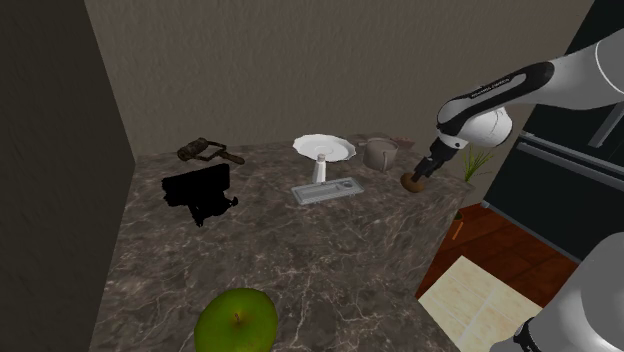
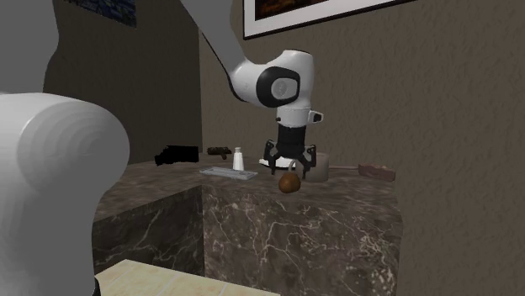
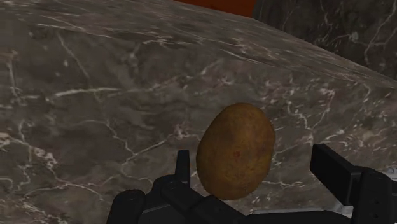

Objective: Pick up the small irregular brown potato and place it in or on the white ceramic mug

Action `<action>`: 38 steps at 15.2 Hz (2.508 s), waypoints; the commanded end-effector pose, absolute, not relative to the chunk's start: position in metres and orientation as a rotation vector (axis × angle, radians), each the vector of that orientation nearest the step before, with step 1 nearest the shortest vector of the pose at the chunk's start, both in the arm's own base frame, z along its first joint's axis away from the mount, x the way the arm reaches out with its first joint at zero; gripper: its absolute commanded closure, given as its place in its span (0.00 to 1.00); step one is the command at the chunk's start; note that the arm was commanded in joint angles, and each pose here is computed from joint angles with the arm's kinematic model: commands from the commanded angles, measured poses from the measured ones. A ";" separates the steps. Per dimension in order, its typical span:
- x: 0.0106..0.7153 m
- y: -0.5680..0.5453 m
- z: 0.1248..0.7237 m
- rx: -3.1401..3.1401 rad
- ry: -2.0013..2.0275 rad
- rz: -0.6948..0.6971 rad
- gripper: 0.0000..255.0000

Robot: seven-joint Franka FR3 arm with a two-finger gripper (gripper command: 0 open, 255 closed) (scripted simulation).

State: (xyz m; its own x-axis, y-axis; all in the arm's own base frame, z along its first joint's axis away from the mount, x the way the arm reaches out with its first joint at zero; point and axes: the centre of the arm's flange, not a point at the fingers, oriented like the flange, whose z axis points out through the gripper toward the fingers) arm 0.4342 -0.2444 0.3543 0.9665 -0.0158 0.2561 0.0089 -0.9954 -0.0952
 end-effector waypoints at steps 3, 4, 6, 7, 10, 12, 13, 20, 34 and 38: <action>0.443 -0.247 0.334 -3.021 0.008 -0.403 0.00; 0.445 -0.246 0.329 -3.021 0.008 -0.403 0.00; 0.447 -0.245 0.319 -3.021 0.008 -0.403 0.00; 0.448 -0.245 0.316 -3.021 0.008 -0.403 0.00; 0.448 -0.245 0.316 -3.021 0.008 -0.403 0.00; 0.448 -0.245 0.316 -3.021 0.008 -0.403 0.00; 0.448 -0.245 0.316 -3.021 0.008 -0.403 0.00; 0.448 -0.245 0.316 -3.021 0.008 -0.403 1.00; 0.448 -0.245 0.369 -3.021 0.008 -0.403 1.00; 0.448 -0.245 0.390 -3.021 0.008 -0.403 1.00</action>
